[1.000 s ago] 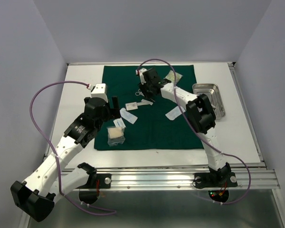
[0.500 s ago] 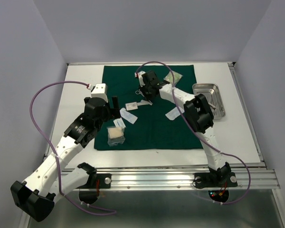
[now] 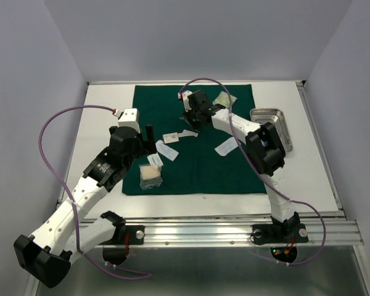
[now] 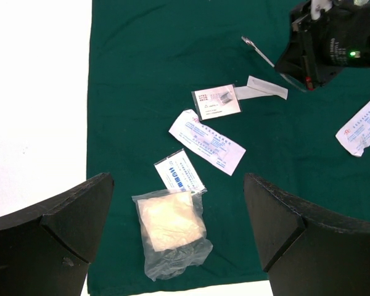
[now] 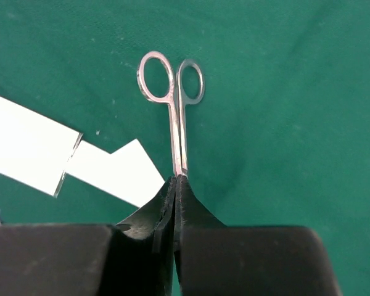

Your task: Prepare the surgical pack

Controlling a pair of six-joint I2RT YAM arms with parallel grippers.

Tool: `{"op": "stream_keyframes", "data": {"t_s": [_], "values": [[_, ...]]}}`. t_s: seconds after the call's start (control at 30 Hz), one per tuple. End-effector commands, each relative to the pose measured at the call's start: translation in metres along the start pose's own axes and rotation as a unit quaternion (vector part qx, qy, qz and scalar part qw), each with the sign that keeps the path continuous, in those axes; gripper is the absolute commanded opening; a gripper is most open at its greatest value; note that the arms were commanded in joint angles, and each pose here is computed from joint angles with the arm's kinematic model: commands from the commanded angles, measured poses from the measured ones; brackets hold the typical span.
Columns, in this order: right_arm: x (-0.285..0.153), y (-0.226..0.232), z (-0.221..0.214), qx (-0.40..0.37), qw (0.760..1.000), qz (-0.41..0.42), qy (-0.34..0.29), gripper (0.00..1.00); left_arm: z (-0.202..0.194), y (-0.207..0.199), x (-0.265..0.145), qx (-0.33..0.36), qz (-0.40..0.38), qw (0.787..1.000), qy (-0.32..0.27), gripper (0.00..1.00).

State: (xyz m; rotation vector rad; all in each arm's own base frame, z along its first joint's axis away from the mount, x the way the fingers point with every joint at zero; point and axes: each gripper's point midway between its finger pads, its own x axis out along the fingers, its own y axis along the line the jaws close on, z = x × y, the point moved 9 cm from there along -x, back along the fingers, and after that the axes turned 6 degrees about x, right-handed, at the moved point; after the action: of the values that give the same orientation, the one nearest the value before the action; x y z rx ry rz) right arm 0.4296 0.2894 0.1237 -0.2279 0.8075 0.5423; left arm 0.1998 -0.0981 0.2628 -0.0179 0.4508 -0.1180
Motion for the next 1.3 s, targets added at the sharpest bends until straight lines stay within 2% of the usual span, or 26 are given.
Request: {"op": "stream_keyframes", "data": {"t_s": [0.0,0.23,0.47,0.5,0.6,0.93,1.27], "values": [[-0.037,-0.005,0.031,0.0,0.997,-0.023,-0.069,0.01,0.005,0.003,-0.003,-0.01,0.007,1.0,-0.02,0.99],[-0.053,-0.003,0.033,0.005,0.996,-0.014,-0.086,0.01,0.004,0.002,-0.002,-0.009,0.004,1.0,-0.02,0.99],[-0.049,-0.002,0.025,0.003,0.997,-0.008,-0.076,0.02,0.004,0.002,-0.002,-0.009,0.002,1.0,-0.021,0.99],[-0.046,-0.002,0.023,0.001,0.997,-0.007,-0.071,0.19,0.004,0.001,-0.001,-0.009,0.001,1.0,-0.02,0.99],[-0.03,-0.005,0.02,0.001,0.999,-0.001,-0.045,0.38,0.004,0.001,-0.001,-0.008,0.002,1.0,-0.019,0.99],[0.003,-0.014,0.015,0.028,0.999,0.017,-0.023,0.39,0.004,0.002,-0.001,-0.008,0.005,1.0,-0.019,0.99],[0.024,-0.013,-0.018,0.022,0.999,0.031,0.029,0.37,0.004,0.002,0.0,-0.006,0.007,1.0,-0.015,0.99]]}}
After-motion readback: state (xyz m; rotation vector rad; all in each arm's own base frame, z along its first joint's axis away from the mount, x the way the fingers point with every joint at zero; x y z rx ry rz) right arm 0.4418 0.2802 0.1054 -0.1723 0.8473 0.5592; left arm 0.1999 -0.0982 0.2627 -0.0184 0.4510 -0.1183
